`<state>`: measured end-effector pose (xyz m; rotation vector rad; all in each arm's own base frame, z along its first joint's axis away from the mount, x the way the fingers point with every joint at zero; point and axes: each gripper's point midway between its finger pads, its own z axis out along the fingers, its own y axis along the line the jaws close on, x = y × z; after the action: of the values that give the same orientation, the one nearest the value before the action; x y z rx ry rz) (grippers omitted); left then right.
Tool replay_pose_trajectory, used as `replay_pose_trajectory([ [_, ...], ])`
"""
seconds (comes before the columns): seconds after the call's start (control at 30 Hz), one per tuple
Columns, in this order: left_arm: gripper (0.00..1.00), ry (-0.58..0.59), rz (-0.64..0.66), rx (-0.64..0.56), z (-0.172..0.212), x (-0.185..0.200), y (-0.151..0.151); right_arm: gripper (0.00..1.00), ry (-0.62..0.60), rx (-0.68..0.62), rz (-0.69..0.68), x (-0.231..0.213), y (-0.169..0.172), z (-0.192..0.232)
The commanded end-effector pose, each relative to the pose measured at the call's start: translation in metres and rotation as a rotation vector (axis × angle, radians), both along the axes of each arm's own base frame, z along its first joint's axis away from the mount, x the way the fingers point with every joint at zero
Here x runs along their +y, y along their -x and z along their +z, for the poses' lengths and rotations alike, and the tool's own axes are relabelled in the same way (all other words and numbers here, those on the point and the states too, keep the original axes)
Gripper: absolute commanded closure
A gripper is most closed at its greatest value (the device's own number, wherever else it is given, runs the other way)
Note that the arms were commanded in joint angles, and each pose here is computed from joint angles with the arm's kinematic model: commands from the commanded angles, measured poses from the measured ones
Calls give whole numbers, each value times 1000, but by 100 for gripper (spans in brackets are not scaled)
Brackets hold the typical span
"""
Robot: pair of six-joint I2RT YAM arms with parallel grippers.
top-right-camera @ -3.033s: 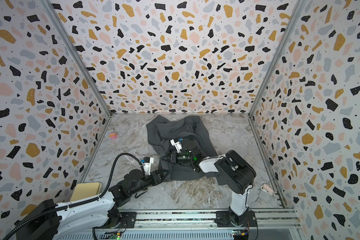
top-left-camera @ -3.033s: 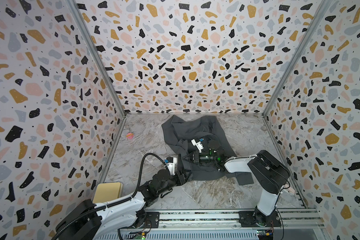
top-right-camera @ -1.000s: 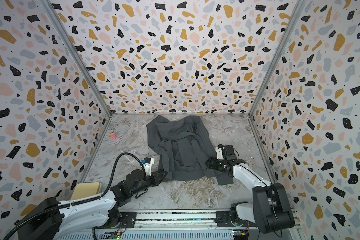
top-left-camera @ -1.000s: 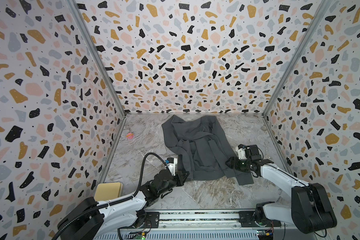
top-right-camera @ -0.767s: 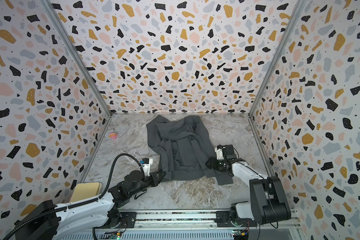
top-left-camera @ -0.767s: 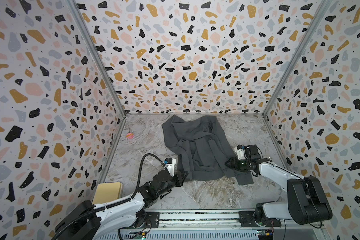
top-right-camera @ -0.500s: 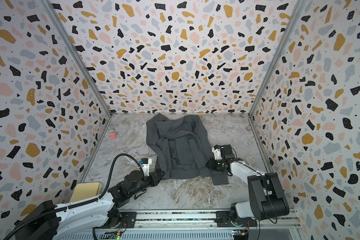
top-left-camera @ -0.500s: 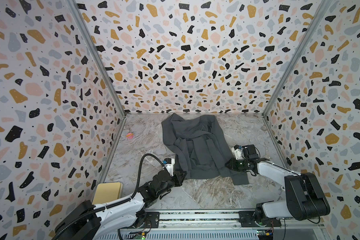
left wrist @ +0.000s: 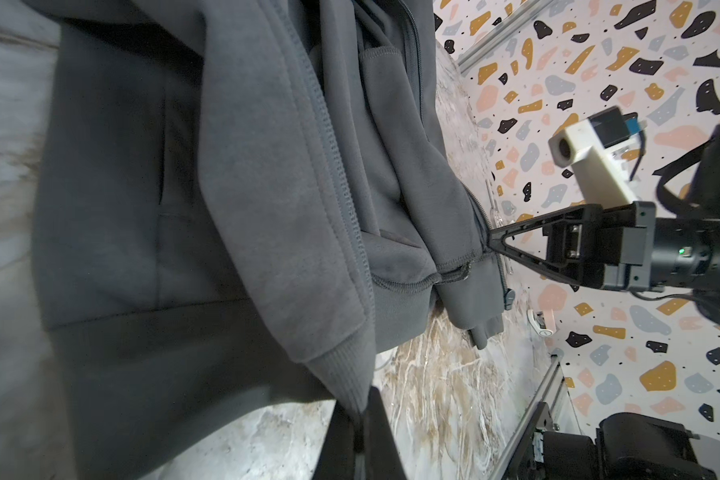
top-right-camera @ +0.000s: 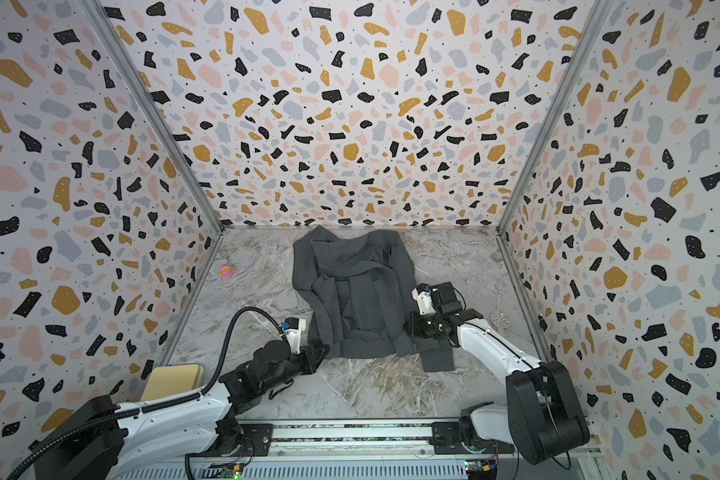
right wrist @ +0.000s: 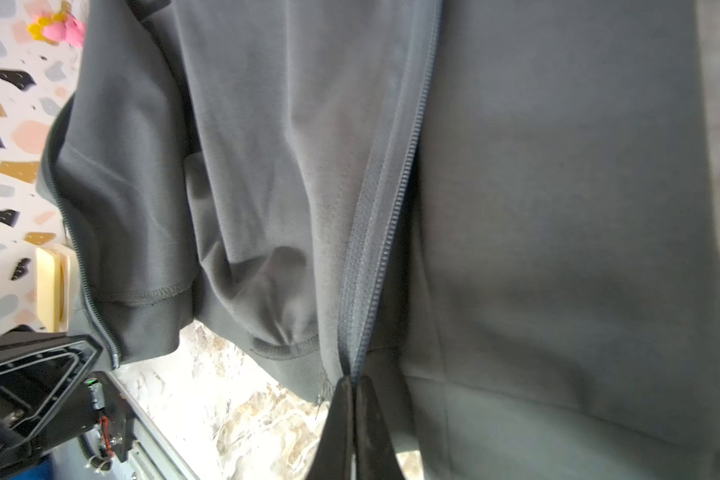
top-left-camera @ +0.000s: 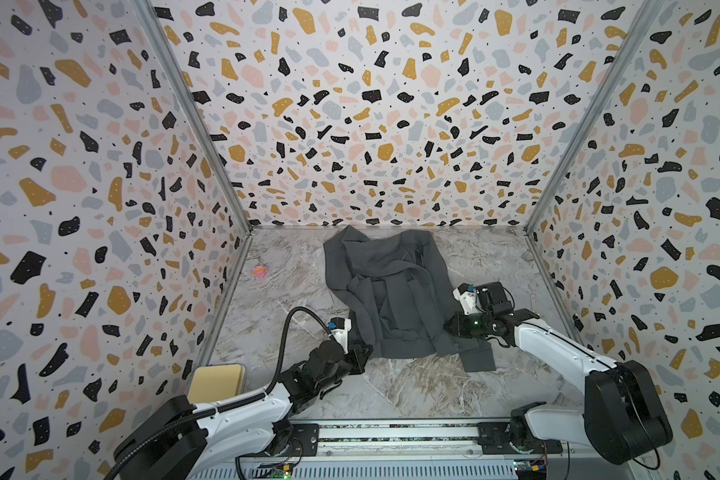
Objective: Zip up the jacket
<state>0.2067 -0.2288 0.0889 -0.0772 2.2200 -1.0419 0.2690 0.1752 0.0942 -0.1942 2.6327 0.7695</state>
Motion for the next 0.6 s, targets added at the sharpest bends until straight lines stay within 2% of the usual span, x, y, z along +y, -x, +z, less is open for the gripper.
replay_pose_trajectory([
  [0.0,100,-28,19,-50,12,3,-8,100,193,-64,-10,-1,-4,20],
  [0.07,100,-31,25,-55,12,5,-7,100,257,-71,13,14,-2,23],
  [0.2,100,-32,30,-59,9,10,-5,100,295,-65,63,57,8,14],
  [0.37,100,-15,37,-66,8,16,0,100,189,-40,109,124,21,-1],
  [0.4,100,-17,37,-64,7,17,1,96,164,-32,116,135,23,-2],
  [0.5,100,-20,38,-63,5,20,3,72,119,-32,138,155,27,2],
  [0.57,100,-21,36,-65,4,21,4,64,90,-38,149,161,28,10],
])
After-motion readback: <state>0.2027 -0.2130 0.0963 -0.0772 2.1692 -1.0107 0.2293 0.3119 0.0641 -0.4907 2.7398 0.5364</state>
